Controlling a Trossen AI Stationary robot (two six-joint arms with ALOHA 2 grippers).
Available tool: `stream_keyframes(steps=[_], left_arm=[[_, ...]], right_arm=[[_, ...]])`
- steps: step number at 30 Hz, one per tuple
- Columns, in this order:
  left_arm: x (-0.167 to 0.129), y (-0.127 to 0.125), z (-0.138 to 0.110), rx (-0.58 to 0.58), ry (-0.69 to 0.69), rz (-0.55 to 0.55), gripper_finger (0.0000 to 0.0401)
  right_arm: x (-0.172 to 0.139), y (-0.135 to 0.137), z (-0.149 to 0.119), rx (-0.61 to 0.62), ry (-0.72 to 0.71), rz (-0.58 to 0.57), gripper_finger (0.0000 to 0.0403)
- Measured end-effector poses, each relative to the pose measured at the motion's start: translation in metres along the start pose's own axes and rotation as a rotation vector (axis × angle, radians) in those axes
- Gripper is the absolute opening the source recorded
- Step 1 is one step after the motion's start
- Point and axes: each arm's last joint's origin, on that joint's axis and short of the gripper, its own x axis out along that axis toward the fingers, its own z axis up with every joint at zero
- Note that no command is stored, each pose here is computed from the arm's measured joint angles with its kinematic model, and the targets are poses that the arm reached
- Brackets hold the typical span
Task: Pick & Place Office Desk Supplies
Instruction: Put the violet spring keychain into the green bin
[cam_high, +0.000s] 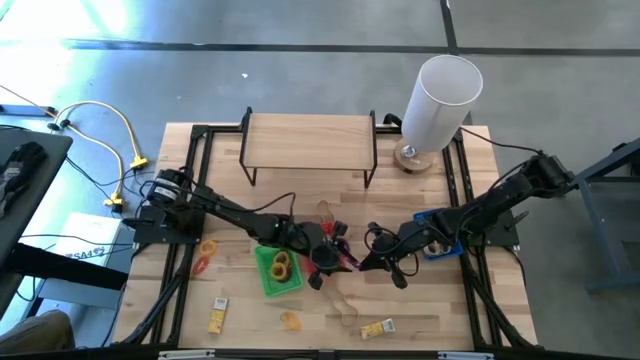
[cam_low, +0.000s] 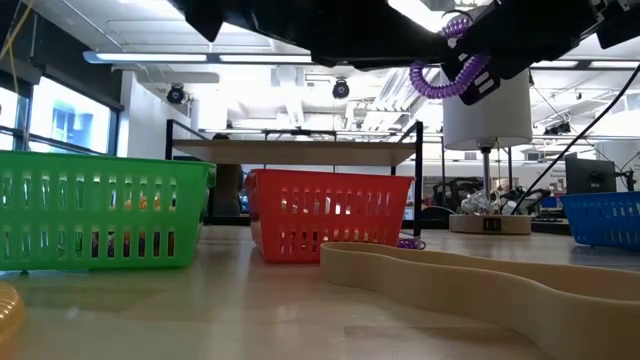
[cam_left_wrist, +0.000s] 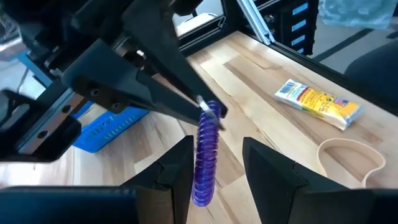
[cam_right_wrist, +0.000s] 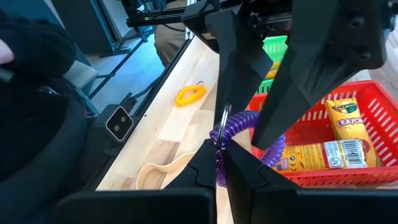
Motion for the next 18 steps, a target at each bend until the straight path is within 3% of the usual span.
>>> stream_keyframes(steps=[5,15,18], left_arm=[[0.0,-0.0001,-0.0002,-0.02,0.003,-0.001,0.0116],[0.0,-0.0002,-0.0006,-0.034,0.006,-0.002,0.0017],[0.0,-0.0003,-0.0008,-0.043,0.006,-0.002,0.0009]], right_arm=[[0.0,0.0,0.0,0.0,0.0,0.0,0.0004],[0.0,0.0002,0.0,0.0,0.001,0.008,0.0005],[0.0,0.0004,-0.0001,0.005,0.004,0.015,0.0011]])
